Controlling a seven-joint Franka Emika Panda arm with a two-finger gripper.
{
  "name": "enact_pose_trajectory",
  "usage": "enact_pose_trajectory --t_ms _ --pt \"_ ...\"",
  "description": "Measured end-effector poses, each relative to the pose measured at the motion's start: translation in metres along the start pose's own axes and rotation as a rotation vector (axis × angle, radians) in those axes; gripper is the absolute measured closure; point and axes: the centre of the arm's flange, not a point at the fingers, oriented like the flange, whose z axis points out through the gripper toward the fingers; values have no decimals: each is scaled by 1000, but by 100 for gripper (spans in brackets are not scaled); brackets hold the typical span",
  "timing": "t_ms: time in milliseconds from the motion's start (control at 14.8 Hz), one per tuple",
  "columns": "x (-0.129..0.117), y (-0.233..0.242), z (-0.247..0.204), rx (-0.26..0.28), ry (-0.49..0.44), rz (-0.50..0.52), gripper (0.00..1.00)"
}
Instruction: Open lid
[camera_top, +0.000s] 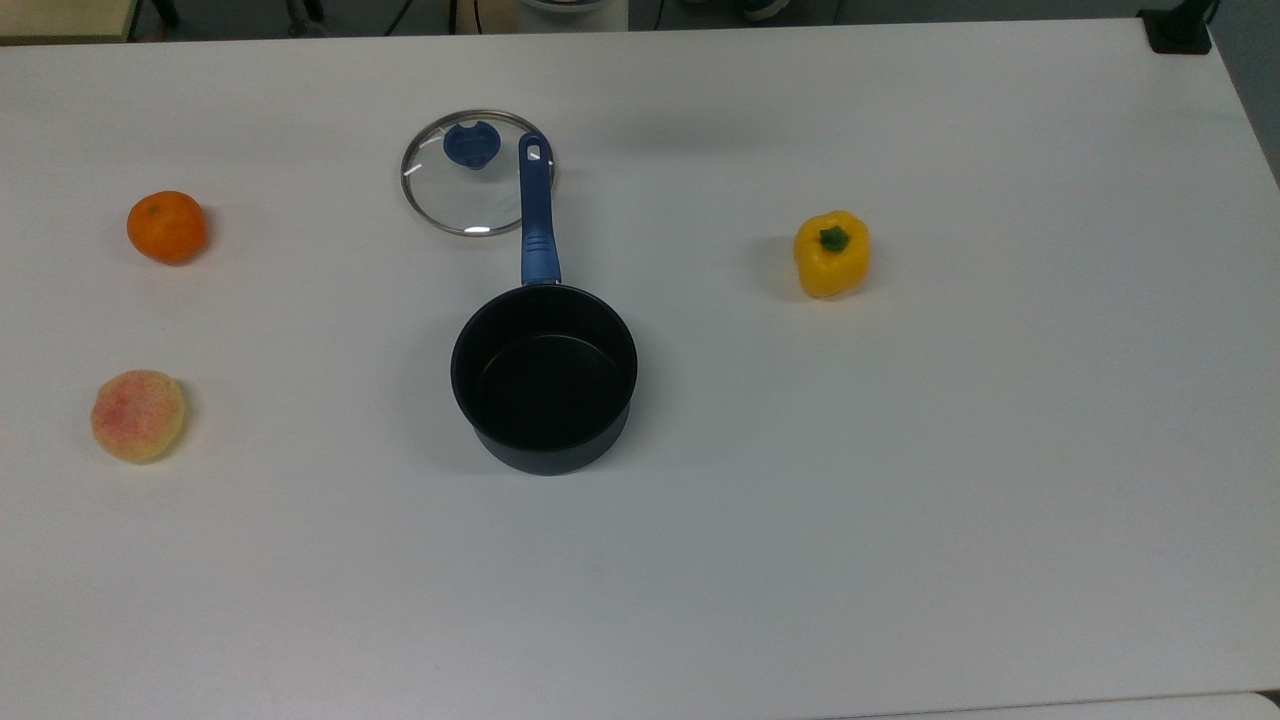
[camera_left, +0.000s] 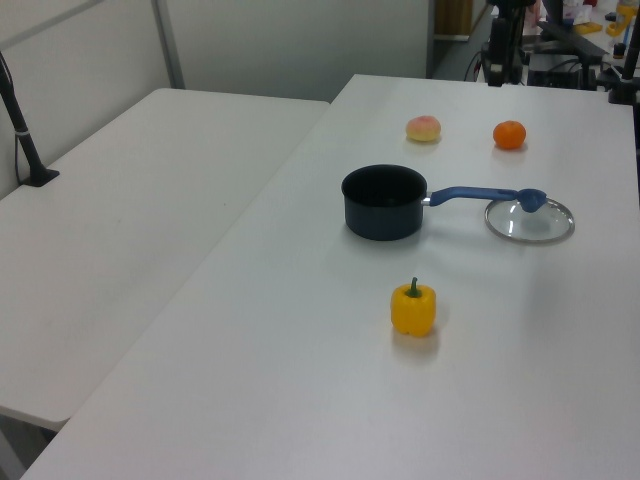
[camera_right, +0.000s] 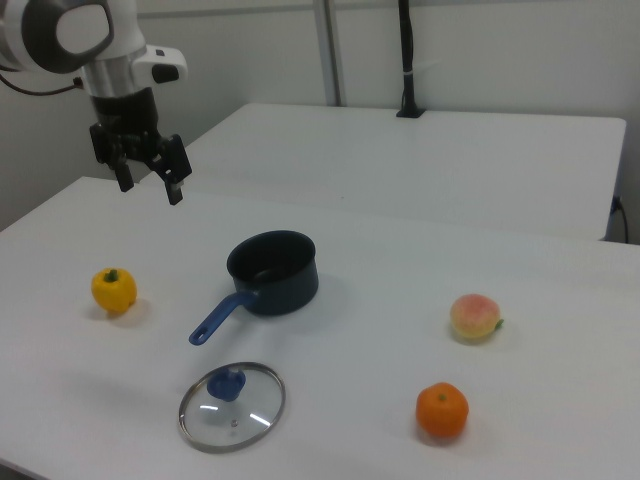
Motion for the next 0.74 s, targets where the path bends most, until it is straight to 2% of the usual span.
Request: enact_pose_trajectory --t_ms 338,745 --pt "19 9 12 -10 51 -30 0" --pt "22 9 14 -11 54 -39 0"
